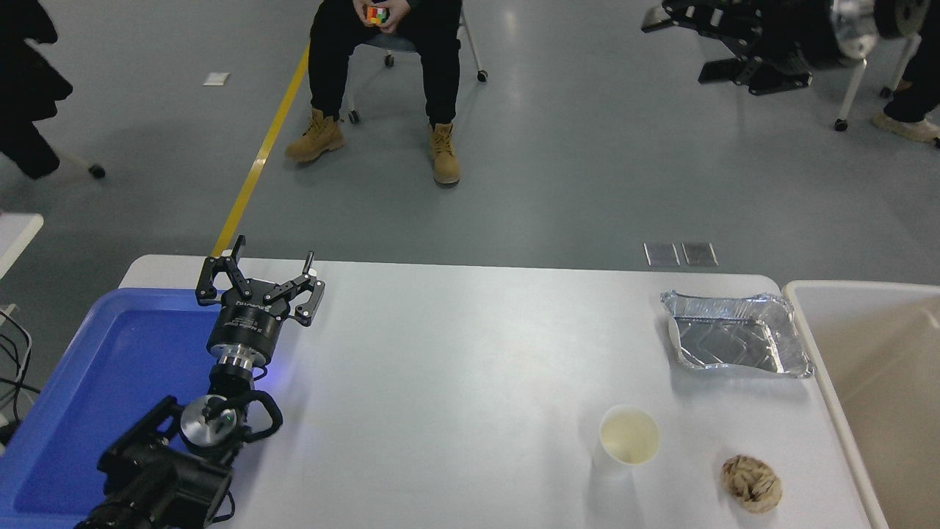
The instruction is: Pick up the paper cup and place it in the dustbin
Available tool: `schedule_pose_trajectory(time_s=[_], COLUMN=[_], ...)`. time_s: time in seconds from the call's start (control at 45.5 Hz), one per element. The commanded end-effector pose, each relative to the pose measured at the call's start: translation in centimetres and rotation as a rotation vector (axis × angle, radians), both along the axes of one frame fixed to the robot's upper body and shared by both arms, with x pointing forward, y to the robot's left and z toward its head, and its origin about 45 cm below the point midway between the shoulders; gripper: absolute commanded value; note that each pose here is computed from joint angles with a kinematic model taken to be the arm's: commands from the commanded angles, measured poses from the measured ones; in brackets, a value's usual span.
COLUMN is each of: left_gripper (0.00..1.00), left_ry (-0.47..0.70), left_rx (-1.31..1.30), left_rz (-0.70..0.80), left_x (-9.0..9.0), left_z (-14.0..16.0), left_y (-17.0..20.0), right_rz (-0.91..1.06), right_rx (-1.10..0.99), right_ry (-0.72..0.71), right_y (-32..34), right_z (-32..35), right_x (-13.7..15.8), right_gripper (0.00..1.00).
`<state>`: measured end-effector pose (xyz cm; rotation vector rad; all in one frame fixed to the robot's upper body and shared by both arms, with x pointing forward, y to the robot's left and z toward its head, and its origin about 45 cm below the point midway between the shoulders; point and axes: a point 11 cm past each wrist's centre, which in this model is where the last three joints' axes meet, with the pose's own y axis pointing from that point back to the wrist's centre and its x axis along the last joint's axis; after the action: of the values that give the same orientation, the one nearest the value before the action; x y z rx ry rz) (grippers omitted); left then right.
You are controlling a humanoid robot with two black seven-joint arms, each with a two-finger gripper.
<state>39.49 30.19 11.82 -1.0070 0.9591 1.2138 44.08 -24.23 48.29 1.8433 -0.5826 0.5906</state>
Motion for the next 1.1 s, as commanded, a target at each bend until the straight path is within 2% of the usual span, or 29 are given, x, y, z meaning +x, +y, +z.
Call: schedule_pose_trajectory(time_s=[0.0,0.33,0.44,0.593,0.747,1.077], left_gripper=[0.99,0.99,0.99,0.99,0.99,0.99], left_ry=[-0.001,0.000,0.000,0.000,0.000,0.001], left_rx=[0.000,0.000,0.000,0.000,0.000,-0.002], left_rz=[-0.002,-0.001,-0.001,-0.001,-0.001,0.001], left_x=[0.0,0.0,0.0,0.0,-0.1,-0.1], left_z=[0.0,0.0,0.0,0.0,-0.1,-0.1], left_y=[0.0,0.0,0.0,0.0,0.0,0.0], right_rz=[0.121,0.300,0.317,0.385,0.347,0.162], right_rx=[-0.330,-0.484,-0.479,-0.350,-0.319,-0.399], right_ry=[0.042,0.298,0.316,0.311,0.322,0.363], right_y=[2.8,5.9,6.3,8.1,8.5,1.6], right_z=[2.8,-1.8,-2.2,-1.2,-1.2,-1.5], right_x=[-2.3,-9.4,-9.8,-10.6,-10.4,-9.8], right_gripper=[1.00,1.00,1.00,1.00,1.00,1.00])
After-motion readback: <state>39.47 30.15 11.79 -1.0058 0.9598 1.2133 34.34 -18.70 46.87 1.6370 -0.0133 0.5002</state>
